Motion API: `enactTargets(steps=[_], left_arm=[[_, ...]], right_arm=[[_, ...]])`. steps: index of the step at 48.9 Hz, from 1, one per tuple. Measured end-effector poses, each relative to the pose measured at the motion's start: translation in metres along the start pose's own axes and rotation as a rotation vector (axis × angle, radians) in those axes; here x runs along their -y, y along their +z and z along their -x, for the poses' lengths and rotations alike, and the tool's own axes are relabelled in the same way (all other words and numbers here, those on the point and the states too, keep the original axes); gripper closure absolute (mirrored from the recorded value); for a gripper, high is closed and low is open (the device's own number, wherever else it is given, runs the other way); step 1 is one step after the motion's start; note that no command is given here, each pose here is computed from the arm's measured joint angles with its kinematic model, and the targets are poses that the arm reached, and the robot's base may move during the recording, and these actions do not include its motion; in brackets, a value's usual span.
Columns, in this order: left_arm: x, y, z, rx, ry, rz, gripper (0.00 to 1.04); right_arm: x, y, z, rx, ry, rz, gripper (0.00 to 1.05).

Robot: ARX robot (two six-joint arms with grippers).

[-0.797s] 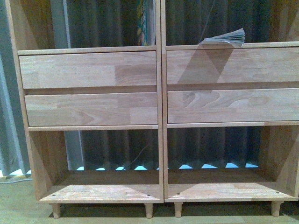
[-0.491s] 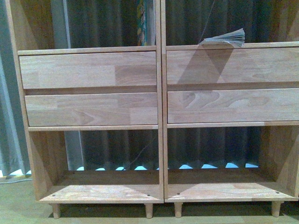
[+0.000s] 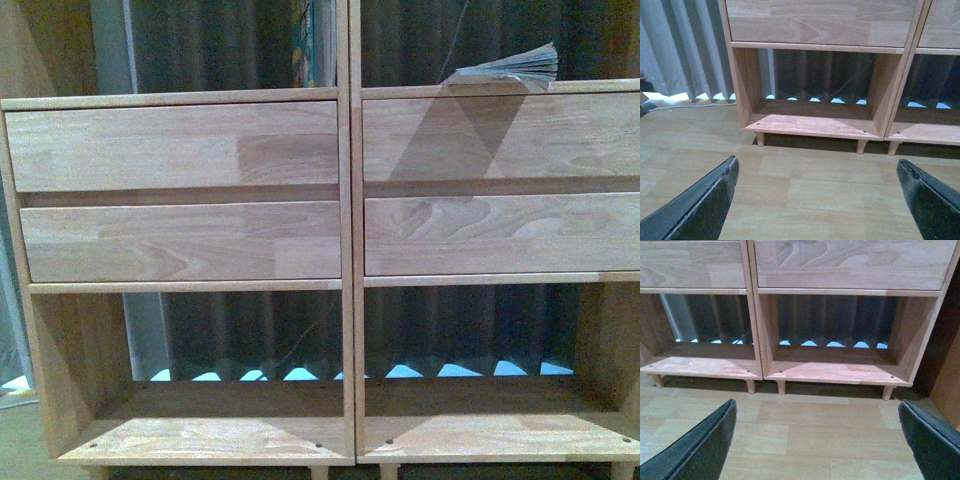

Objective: Organize books on shelf

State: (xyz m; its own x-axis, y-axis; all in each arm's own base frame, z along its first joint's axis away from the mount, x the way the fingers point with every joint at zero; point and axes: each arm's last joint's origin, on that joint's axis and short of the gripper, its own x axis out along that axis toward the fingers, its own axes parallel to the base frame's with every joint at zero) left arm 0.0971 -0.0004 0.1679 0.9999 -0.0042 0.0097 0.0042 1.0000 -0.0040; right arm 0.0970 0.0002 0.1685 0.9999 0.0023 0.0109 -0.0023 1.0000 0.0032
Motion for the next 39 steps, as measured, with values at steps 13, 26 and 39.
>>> enactTargets(steps=[13,26,39], left_arm=[[0.0000,0.0000,0.0000,0.000,0.000,0.000,0.07],[0.0000,0.0000,0.0000,0.000,0.000,0.000,0.07],[0.0000,0.0000,0.0000,0.000,0.000,0.000,0.07]], right_arm=[[0.0000,0.0000,0.0000,0.000,0.000,0.000,0.07],[0.0000,0.0000,0.0000,0.000,0.000,0.000,0.07],[0.0000,0.0000,0.0000,0.000,0.001,0.000,0.07]])
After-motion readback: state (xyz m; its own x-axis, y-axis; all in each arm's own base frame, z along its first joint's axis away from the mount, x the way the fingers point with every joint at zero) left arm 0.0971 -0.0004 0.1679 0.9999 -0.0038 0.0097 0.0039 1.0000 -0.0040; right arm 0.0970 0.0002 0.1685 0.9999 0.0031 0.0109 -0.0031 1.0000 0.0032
